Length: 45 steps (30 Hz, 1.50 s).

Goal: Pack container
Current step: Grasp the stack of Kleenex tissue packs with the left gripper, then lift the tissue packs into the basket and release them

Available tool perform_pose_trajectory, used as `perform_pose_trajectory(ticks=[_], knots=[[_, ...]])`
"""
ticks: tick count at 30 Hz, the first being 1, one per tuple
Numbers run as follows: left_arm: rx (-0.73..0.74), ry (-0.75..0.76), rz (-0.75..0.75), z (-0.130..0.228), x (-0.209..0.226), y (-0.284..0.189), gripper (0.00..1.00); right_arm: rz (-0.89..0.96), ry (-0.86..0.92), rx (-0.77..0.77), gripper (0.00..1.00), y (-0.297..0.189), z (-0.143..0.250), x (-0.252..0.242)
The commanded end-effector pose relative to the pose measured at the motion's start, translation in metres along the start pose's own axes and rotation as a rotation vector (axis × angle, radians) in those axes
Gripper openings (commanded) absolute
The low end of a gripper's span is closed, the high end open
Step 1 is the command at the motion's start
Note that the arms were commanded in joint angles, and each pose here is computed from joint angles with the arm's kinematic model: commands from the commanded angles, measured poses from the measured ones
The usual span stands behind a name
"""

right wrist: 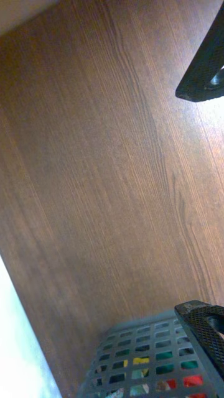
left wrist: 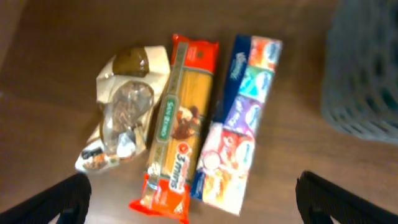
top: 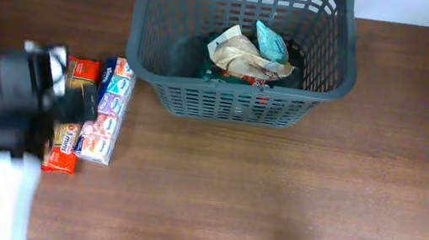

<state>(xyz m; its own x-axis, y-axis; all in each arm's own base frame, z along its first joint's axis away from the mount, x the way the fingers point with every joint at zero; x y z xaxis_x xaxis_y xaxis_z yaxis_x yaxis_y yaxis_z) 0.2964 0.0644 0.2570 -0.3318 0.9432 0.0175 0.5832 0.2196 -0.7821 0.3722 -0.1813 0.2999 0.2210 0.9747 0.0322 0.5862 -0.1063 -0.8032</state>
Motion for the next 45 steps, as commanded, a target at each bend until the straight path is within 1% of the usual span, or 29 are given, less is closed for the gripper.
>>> perform_pose_trajectory(ticks=[1,4,8,10,15,19,20,21,22,23,26,34,36,37,38,39,40,41,43,45], knots=[[0.075,-0.019,0.007,-0.031,-0.005,0.021,0.99,-0.005,0.01,-0.008,0.99,-0.003,0.0,0.001],[0.144,-0.012,0.05,-0.033,-0.018,0.045,0.99,-0.005,0.01,-0.008,0.99,-0.003,0.0,0.001],[0.269,0.009,0.132,-0.015,-0.035,0.077,1.0,-0.005,0.01,-0.008,0.99,-0.003,0.0,0.001],[0.329,0.07,0.164,-0.004,-0.04,0.09,0.96,-0.005,0.01,-0.008,0.99,-0.003,0.0,0.001],[0.484,0.182,0.172,0.026,-0.04,0.121,0.94,-0.005,0.01,-0.008,0.99,-0.003,0.0,0.001],[0.58,0.191,0.169,0.046,-0.041,0.147,0.89,-0.005,0.01,-0.008,0.99,-0.003,0.0,0.001],[0.596,0.199,0.171,0.05,-0.041,0.151,0.89,-0.005,0.01,-0.008,0.99,-0.003,0.0,0.001],[0.619,0.203,0.171,0.055,-0.042,0.157,0.84,-0.005,0.01,-0.008,0.99,-0.003,0.0,0.001],[0.639,0.213,0.173,0.06,-0.042,0.162,0.83,-0.005,0.01,-0.008,0.99,-0.003,0.0,0.001],[0.659,0.231,0.178,0.065,-0.044,0.167,0.79,-0.005,0.01,-0.008,0.99,-0.003,0.0,0.001],[0.712,0.261,0.176,0.079,-0.046,0.185,0.76,-0.005,0.01,-0.008,0.99,-0.003,0.0,0.001],[0.813,0.28,0.177,0.111,-0.053,0.218,0.76,-0.005,0.01,-0.008,0.99,-0.003,0.0,0.001],[0.842,0.281,0.176,0.119,-0.053,0.225,0.73,-0.005,0.01,-0.008,0.99,-0.003,0.0,0.001],[0.856,0.281,0.176,0.124,-0.052,0.228,0.66,-0.005,0.01,-0.008,0.99,-0.003,0.0,0.001],[0.867,0.28,0.176,0.127,-0.052,0.229,0.52,-0.005,0.01,-0.008,0.99,-0.003,0.0,0.001],[0.879,0.277,0.173,0.13,-0.052,0.23,0.27,-0.005,0.01,-0.008,0.99,-0.003,0.0,0.001],[0.886,0.276,0.172,0.131,-0.052,0.23,0.05,-0.005,0.01,-0.008,0.99,-0.003,0.0,0.001],[0.889,0.276,0.172,0.131,-0.051,0.229,0.02,-0.005,0.01,-0.008,0.99,-0.003,0.0,0.001],[0.892,0.265,0.169,0.126,-0.052,0.224,0.02,-0.005,0.01,-0.008,0.99,-0.003,0.0,0.001],[0.881,0.262,0.177,0.111,-0.054,0.217,0.02,-0.005,0.01,-0.008,0.99,-0.003,0.0,0.001]])
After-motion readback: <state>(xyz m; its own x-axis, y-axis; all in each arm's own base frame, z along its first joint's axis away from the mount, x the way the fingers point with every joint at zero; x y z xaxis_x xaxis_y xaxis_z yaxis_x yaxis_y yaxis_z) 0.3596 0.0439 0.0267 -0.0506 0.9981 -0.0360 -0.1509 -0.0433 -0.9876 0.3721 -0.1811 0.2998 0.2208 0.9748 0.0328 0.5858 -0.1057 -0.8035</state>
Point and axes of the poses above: each gripper's point midway between its finger pads, its own y axis out along the fingers, its own x axis along the line the jaws close on, z = x × y, the point moved 1 cm from there along -y, back along the fingers, and after that the axes turned 9 degrees about -y, right-handed, at the moved point
